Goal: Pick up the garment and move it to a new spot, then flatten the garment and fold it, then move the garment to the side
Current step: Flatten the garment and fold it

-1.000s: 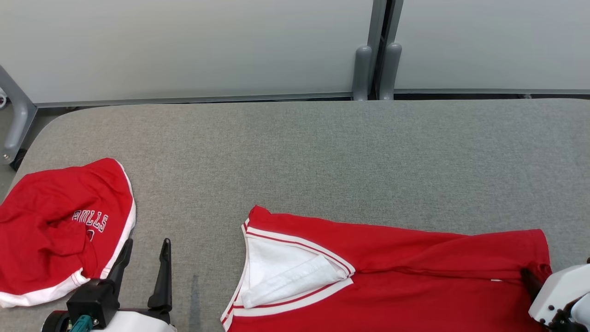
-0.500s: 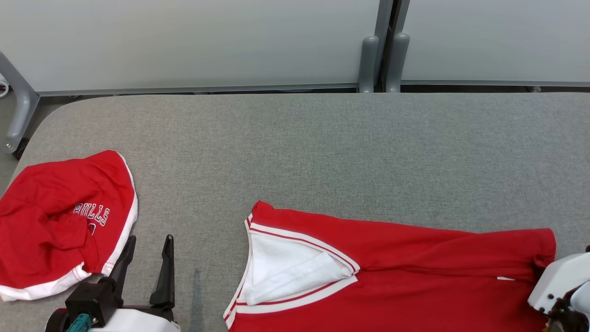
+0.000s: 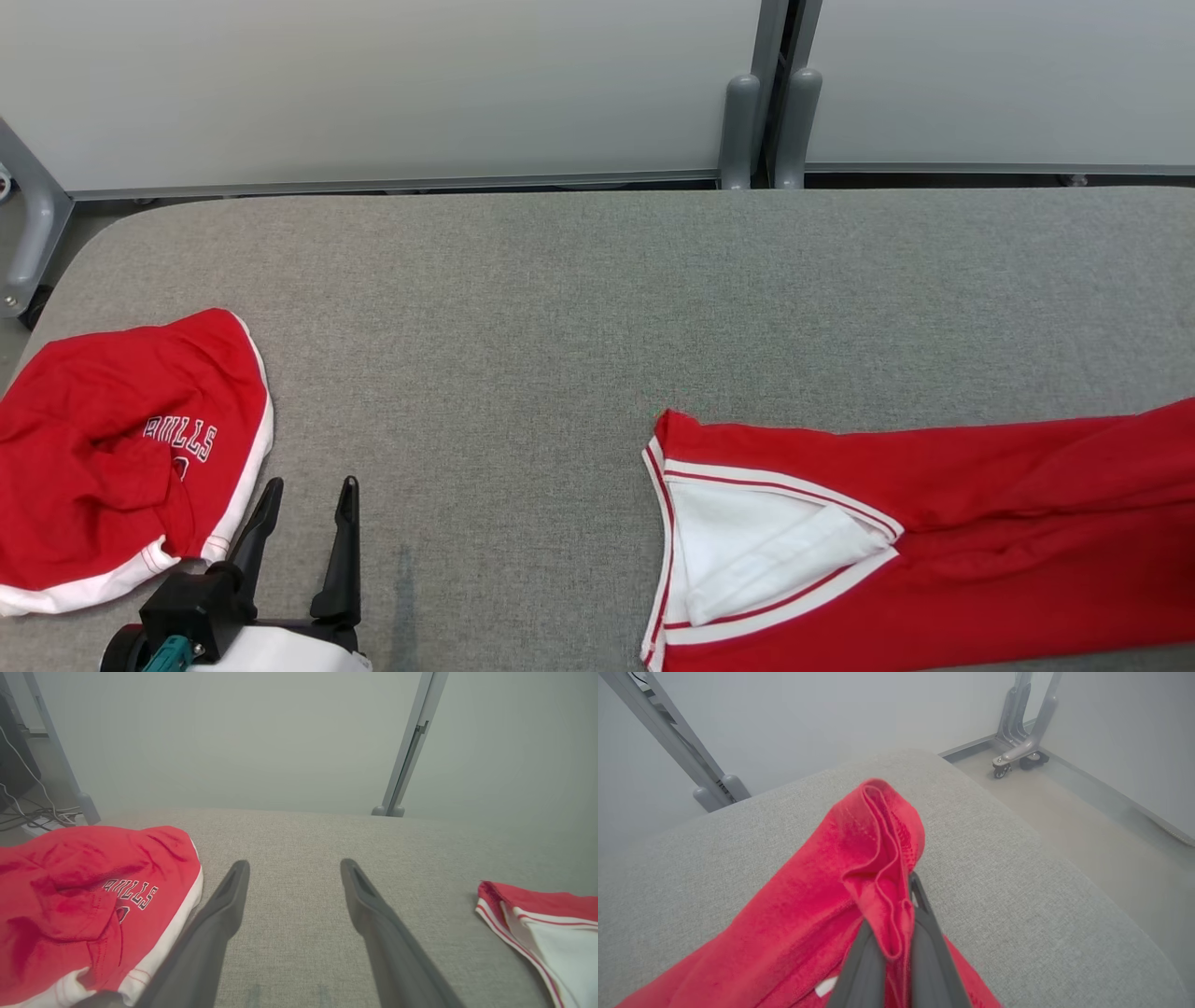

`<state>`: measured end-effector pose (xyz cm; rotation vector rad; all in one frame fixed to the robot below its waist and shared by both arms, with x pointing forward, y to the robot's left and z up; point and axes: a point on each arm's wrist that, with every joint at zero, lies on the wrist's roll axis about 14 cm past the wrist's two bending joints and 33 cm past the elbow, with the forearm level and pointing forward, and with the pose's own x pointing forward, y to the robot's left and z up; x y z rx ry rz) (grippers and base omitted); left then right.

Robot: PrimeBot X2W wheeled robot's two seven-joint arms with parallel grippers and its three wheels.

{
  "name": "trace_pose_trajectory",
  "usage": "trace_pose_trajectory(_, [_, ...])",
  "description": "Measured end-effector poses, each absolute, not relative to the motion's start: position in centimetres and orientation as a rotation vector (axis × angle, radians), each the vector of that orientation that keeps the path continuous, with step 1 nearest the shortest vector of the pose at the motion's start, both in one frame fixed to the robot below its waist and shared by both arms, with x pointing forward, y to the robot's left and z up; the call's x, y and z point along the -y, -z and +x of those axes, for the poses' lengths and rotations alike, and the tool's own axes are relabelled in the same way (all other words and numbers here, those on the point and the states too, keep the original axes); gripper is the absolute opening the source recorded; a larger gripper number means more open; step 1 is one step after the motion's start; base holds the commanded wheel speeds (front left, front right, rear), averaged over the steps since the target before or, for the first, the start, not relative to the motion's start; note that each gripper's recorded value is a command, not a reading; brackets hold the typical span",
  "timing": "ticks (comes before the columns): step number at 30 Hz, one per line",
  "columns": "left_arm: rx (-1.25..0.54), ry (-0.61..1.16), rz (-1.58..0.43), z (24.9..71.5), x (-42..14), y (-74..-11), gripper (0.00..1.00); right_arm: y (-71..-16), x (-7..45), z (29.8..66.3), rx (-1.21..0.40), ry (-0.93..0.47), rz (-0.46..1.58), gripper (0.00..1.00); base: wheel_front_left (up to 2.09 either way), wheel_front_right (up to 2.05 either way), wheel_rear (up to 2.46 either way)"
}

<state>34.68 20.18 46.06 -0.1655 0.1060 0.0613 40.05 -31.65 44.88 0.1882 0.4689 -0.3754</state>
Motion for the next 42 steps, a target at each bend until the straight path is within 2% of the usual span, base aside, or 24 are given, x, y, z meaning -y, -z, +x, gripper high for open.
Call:
trace_pose_trajectory(3, [-0.107, -0.065, -0.166, 34.6, -20.3, -46.0, 1.0, -46.6, 31.4, 40.7, -0.424, 0.36, 0.158, 0.0, 0.0, 0.0, 0.0])
trace_pose_trajectory(5, [-0.104, -0.069, -0.168, 34.6, -20.4, -46.1, 1.0, -47.2, 29.7, 41.4, -0.421, 0.298, 0.159, 0.0, 0.0, 0.0, 0.0])
trace_pose_trajectory(9, [-0.098, -0.084, -0.163, 34.4, -20.8, -46.2, 1.0, -46.7, 23.8, 41.7, -0.469, 0.103, 0.209, 0.0, 0.0, 0.0, 0.0])
trace_pose_trajectory(16, [-0.093, -0.101, -0.16, 34.1, -21.4, -46.4, 1.0, -45.6, 12.2, 39.8, -0.538, -0.258, 0.291, 0.0, 0.0, 0.0, 0.0])
trace_pose_trajectory(21, [-0.096, -0.108, -0.164, 33.9, -21.6, -46.3, 1.0, -45.0, 6.1, 38.7, -0.568, -0.436, 0.301, 0.0, 0.0, 0.0, 0.0])
trace_pose_trajectory(29, [-0.119, -0.115, -0.171, 32.9, -21.7, -45.8, 1.0, -44.1, -0.2, 38.3, -0.606, -0.616, 0.279, 0.0, 0.0, 0.0, 0.0])
trace_pose_trajectory(37, [-0.116, -0.152, -0.169, 31.9, -22.9, -46.0, 1.0, -42.6, -2.3, 38.1, -0.646, -0.664, 0.271, 0.0, 0.0, 0.0, 0.0])
trace_pose_trajectory(38, [-0.117, -0.155, -0.171, 31.8, -23.0, -45.9, 1.0, -42.5, -2.3, 38.2, -0.648, -0.663, 0.271, 0.43, 0.0, 0.0, 0.0])
trace_pose_trajectory(39, [-0.118, -0.157, -0.172, 31.7, -23.1, -45.9, 1.0, -42.3, -2.4, 38.2, -0.655, -0.663, 0.27, 1.0, 0.0, 0.0, 0.0])
trace_pose_trajectory(42, [-0.117, -0.159, -0.169, 31.6, -23.2, -45.9, 1.0, -42.5, -2.8, 38.1, -0.663, -0.67, 0.329, 1.0, 0.0, 0.0, 0.0])
